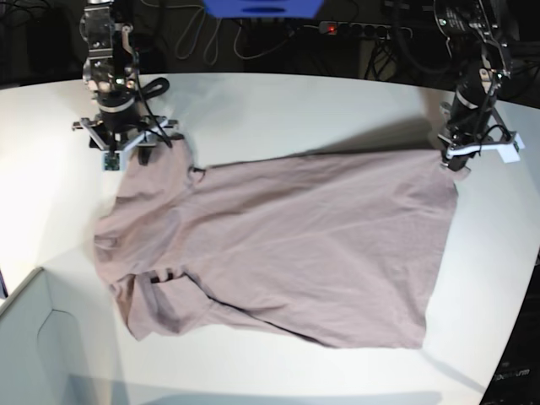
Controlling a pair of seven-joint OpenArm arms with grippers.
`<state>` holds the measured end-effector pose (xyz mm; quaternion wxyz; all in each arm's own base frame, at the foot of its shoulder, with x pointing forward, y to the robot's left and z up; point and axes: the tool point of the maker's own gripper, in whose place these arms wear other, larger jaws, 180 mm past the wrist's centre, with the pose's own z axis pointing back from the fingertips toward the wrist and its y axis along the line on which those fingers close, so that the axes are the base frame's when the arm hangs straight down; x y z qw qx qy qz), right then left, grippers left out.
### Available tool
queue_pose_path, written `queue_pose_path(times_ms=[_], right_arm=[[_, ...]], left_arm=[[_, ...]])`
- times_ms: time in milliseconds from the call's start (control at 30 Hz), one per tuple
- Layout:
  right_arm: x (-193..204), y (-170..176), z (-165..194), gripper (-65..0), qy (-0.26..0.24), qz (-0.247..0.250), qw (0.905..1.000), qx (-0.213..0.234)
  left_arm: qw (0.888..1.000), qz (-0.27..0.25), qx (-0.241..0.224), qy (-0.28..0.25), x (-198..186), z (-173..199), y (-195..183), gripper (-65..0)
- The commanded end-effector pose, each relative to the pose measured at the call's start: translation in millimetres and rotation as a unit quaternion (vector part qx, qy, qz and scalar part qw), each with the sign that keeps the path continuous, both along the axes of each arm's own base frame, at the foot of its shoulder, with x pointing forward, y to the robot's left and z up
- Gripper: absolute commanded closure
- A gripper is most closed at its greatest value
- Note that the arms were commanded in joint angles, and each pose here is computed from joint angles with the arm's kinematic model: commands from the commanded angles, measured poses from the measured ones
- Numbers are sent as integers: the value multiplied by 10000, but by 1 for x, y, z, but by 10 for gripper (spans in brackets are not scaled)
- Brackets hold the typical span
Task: Layout the t-shirt on the table in an organized manner, then fold the t-shirt properly
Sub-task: 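Pull the pink shirt toward the arm bases with both grippers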
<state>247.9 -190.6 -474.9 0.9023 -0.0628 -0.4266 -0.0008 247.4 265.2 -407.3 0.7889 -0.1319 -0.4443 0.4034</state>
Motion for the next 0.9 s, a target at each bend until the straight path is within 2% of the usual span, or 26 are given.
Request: queue_pose_path(times_ms=[0,67,200,367,667,867], right_arm=[[-6,0,-5,-285,177,14,9998,-10],[-7,12,-7,-231,205,149,9997,46],[-21,20,-13,0,347,282,9990,64],[-40,13,-2,0,284,373,9989,-63],[-78,2,86,0,-923,410,9944,-315],[-105,4,114,0,-1491,313,9878,-334]], left_arm=[[9998,26,75,-178,4,9,4,0],[9998,23,83,-178,4,9,5,0],[9998,16,104,-178,4,10,6,0],[9998,15,118,-157,1,9,6,0],[9993,-37,278,-239,-8,23,7,0],[9991,-19,352,-222,-16,26,10,0]])
